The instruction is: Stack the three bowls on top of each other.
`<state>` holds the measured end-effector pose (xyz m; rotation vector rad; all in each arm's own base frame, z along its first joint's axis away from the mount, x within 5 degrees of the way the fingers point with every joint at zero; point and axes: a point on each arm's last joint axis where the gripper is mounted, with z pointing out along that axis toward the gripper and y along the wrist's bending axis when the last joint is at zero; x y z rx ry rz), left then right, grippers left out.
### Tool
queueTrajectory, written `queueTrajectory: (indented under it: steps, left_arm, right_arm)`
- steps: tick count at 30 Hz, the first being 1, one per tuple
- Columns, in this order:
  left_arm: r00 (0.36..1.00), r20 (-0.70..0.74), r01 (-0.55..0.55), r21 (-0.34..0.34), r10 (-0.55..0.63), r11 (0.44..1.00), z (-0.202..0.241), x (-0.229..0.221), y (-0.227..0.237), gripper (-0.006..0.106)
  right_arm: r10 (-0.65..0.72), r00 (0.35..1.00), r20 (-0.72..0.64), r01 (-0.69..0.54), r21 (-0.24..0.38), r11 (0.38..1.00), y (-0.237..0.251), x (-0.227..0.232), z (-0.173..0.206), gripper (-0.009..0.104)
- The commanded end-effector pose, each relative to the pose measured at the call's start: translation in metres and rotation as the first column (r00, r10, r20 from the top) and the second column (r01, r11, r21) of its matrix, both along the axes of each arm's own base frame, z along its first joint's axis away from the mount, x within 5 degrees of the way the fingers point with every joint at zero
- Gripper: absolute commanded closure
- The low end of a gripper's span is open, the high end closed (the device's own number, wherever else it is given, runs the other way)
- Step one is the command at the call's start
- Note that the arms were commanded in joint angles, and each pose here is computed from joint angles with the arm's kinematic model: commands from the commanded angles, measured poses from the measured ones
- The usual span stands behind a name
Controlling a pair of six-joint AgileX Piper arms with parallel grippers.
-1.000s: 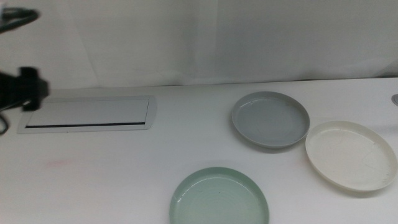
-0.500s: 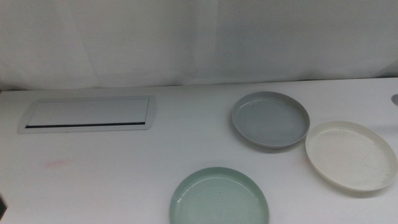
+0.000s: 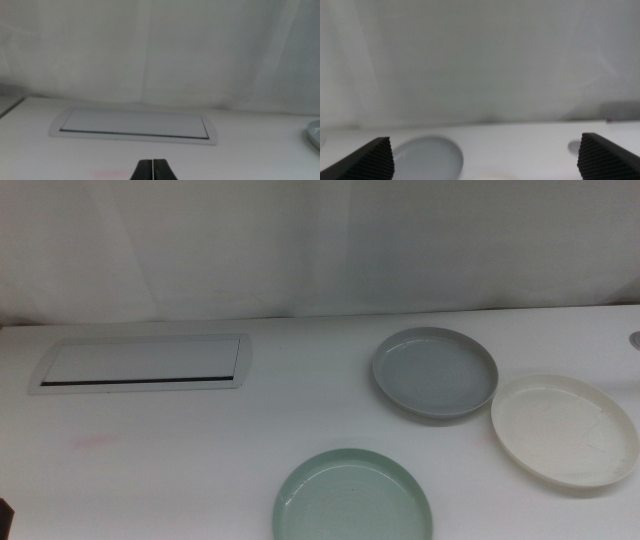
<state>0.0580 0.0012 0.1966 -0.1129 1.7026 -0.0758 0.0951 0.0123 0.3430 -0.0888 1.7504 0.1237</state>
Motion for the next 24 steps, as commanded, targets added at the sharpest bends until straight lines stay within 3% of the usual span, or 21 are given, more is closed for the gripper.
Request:
queueTrajectory:
  steps: [1, 4, 9, 11, 17, 24]
  left_arm:
    - [0.998, -0.056, -0.005, -0.017, 0.004, 1.000, -0.016, 0.000, 0.000, 0.101]
    - [0.999, -0.050, -0.003, -0.002, 0.003, 1.000, -0.016, 0.000, 0.000, 0.101]
    - [0.999, -0.044, -0.002, 0.014, 0.002, 1.000, -0.016, 0.000, 0.000, 0.101]
    - [0.999, -0.044, -0.001, 0.016, 0.002, 1.000, -0.016, 0.000, 0.000, 0.101]
    - [0.999, -0.044, -0.001, 0.016, 0.002, 1.000, -0.016, 0.000, 0.000, 0.101]
    - [0.999, -0.040, -0.001, 0.016, 0.002, 1.000, -0.016, 0.000, 0.000, 0.101]
  right_arm:
    - [0.031, 0.993, -0.115, -0.035, -0.032, 0.999, 0.003, 0.017, 0.012, -0.007]
    - [0.043, 0.973, -0.225, -0.059, -0.067, 0.996, 0.004, 0.041, 0.028, -0.007]
    - [0.059, 0.907, -0.417, -0.097, -0.070, 0.993, 0.008, 0.090, 0.036, -0.007]
    - [0.038, 0.827, -0.560, -0.093, -0.071, 0.993, 0.007, 0.118, 0.029, -0.007]
    - [-0.005, 0.678, -0.735, -0.061, -0.063, 0.996, -0.007, 0.173, -0.012, -0.007]
    - [-0.045, 0.579, -0.814, -0.032, -0.078, 0.996, -0.022, 0.210, -0.062, -0.007]
